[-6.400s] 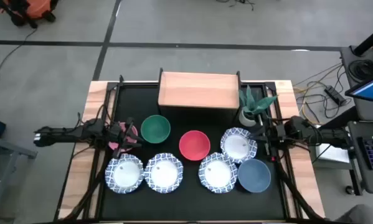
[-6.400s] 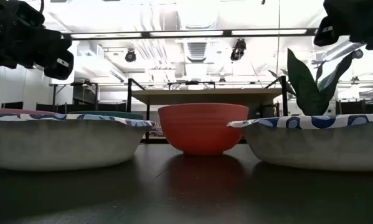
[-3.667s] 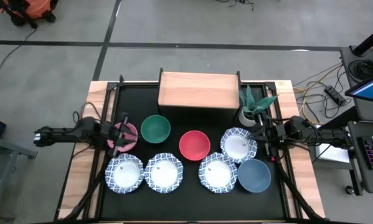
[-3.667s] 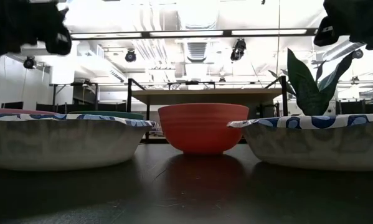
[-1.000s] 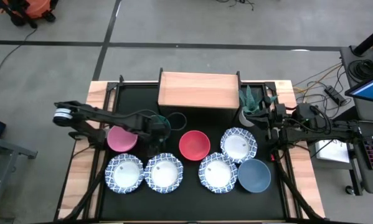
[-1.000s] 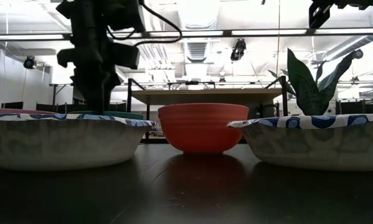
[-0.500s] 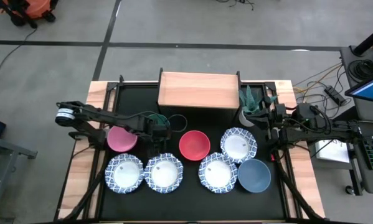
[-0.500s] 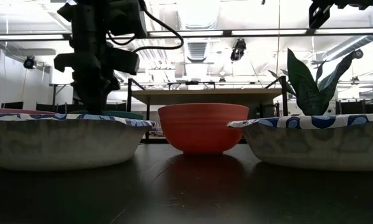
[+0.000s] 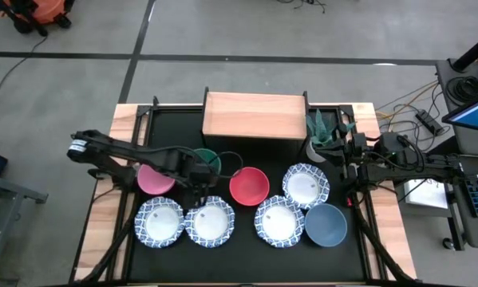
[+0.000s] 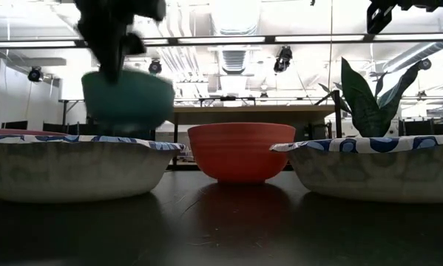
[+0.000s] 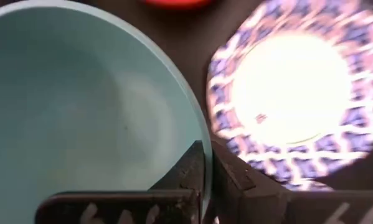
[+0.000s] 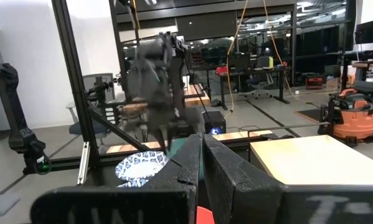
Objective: Place and stack bowls onto a shelf
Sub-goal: Put the green bowl on the shelf
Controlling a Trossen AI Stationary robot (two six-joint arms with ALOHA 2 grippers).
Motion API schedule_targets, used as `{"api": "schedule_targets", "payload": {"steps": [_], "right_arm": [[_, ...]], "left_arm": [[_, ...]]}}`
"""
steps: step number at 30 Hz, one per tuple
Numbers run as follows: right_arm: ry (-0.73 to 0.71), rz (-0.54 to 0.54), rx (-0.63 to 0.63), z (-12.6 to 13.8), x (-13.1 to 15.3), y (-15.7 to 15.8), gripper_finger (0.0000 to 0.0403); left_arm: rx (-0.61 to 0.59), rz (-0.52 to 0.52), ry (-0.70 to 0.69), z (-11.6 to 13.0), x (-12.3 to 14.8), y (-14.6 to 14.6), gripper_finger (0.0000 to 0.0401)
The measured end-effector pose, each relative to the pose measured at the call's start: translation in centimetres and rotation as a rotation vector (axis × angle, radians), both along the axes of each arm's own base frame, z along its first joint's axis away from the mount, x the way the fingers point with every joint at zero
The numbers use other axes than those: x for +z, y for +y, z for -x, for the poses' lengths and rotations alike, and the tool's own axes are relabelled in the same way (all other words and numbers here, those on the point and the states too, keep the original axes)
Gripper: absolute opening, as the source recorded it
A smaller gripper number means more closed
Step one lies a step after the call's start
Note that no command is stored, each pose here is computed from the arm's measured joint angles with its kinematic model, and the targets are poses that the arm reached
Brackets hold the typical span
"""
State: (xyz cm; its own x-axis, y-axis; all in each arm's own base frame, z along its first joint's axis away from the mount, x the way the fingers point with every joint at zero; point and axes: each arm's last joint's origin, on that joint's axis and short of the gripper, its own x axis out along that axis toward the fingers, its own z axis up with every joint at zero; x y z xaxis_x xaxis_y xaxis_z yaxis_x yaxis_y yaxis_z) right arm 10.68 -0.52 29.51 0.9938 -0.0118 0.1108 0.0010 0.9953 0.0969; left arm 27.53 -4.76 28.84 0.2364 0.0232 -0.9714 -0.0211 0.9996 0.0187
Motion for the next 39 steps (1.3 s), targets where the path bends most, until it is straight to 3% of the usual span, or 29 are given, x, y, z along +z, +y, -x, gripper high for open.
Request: {"api": "schedule_targets", "payload": {"steps": [9,12,15,18,27,33,39], "right_arm": [[0.0,0.0,0.0,0.0,0.0,0.0,0.0009],[0.0,0.0,0.0,0.0,0.0,0.0,0.0009],[0.001,-0.001,0.0,0.0,0.0,0.0,0.0009],[0.0,-0.001,0.0,0.0,0.0,0.0,0.0009],[0.001,-0.001,0.0,0.0,0.0,0.0,0.0009],[0.002,0.0,0.0,0.0,0.0,0.0,0.0009],[0.008,0.001,0.0,0.0,-0.1,0.0,0.0009]], "left_arm": [[-0.259,-0.035,-0.31,-1.0,8.4,-1.5,0.0],[-0.337,-0.157,-0.382,-1.3,10.1,-0.9,0.0],[-0.34,-0.332,-0.392,-1.5,10.8,0.5,0.0],[-0.294,-0.448,-0.384,-1.8,11.3,2.6,0.0],[-0.095,-0.51,-0.314,-2.4,10.7,10.6,0.0],[-0.116,-0.441,-0.251,-4.0,8.5,13.6,0.0],[-0.166,-0.437,-0.161,-5.8,6.7,14.9,0.0]]}}
